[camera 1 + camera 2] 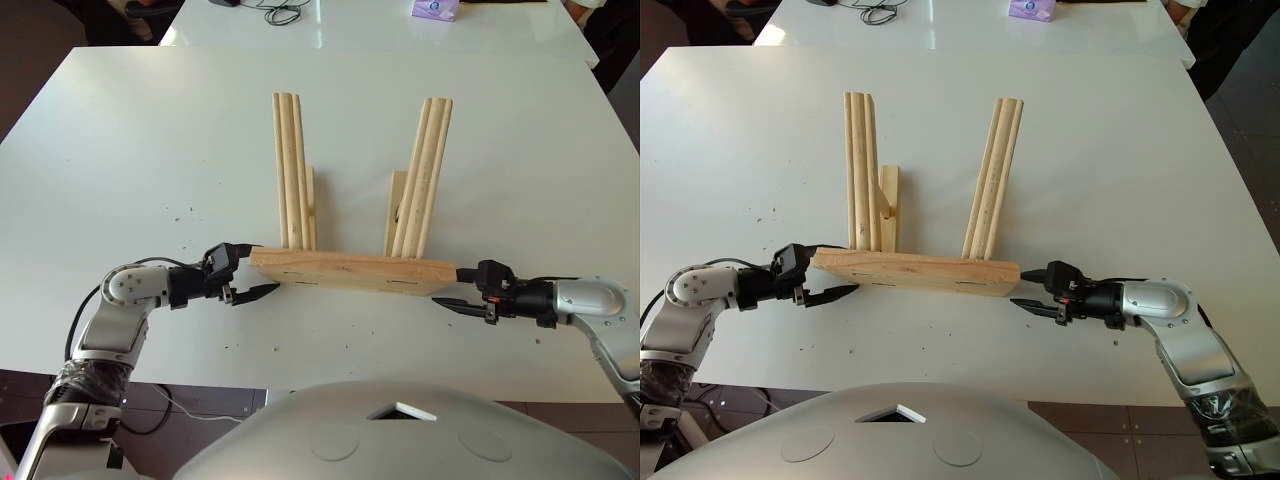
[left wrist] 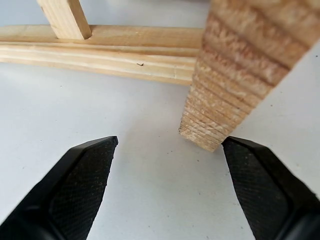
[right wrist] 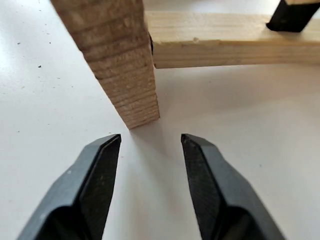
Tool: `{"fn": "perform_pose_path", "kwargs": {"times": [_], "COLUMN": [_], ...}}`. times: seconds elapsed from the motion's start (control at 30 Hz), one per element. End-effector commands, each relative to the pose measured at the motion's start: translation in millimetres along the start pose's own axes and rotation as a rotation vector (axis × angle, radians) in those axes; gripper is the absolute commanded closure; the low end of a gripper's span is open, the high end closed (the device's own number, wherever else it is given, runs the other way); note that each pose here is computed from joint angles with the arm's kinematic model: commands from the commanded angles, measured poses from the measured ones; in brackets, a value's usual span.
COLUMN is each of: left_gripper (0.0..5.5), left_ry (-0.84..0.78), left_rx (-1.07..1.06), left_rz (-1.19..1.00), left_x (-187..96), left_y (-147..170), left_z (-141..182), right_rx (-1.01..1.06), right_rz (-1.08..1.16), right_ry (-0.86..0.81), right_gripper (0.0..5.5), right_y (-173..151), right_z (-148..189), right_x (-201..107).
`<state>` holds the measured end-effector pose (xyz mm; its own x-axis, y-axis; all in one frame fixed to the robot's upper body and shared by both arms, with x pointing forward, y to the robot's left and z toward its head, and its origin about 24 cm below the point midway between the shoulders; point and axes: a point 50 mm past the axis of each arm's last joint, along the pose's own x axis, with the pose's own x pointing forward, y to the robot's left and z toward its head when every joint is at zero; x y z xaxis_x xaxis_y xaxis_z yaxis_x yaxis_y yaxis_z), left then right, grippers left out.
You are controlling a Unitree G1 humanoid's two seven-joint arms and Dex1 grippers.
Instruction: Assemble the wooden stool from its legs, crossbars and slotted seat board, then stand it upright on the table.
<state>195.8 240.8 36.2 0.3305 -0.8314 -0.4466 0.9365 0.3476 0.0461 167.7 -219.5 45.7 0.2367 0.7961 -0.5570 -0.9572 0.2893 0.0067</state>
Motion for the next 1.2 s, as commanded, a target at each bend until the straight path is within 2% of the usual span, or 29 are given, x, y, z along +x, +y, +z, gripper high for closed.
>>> {"fn": "perform_pose_path", "kwargs": {"times": [0.03,0.3,0.7,0.93,1.2], "left_gripper": [1.64,1.64,1.64,2.71,2.74], "left_ry": [0.002,0.018,0.009,0.044,0.072], "left_rx": [0.004,-0.064,-0.110,-0.116,-0.098], "left_rz": [-0.056,-0.172,-0.201,-0.176,-0.194], "left_x": [4,13,32,21,14], "left_y": [6,-3,-4,-3,2], "left_z": [3,1,3,-3,-1], "right_rx": [-0.038,-0.040,-0.050,-0.063,-0.075], "right_rz": [0.028,0.051,0.088,0.103,0.112], "right_ry": [0.012,-0.015,0.018,0.051,0.069], "right_gripper": [3.27,3.27,3.27,3.25,3.25], "right_y": [-5,-6,2,4,7], "right_z": [-1,3,-5,-11,-16], "right_x": [5,15,17,8,6]}}
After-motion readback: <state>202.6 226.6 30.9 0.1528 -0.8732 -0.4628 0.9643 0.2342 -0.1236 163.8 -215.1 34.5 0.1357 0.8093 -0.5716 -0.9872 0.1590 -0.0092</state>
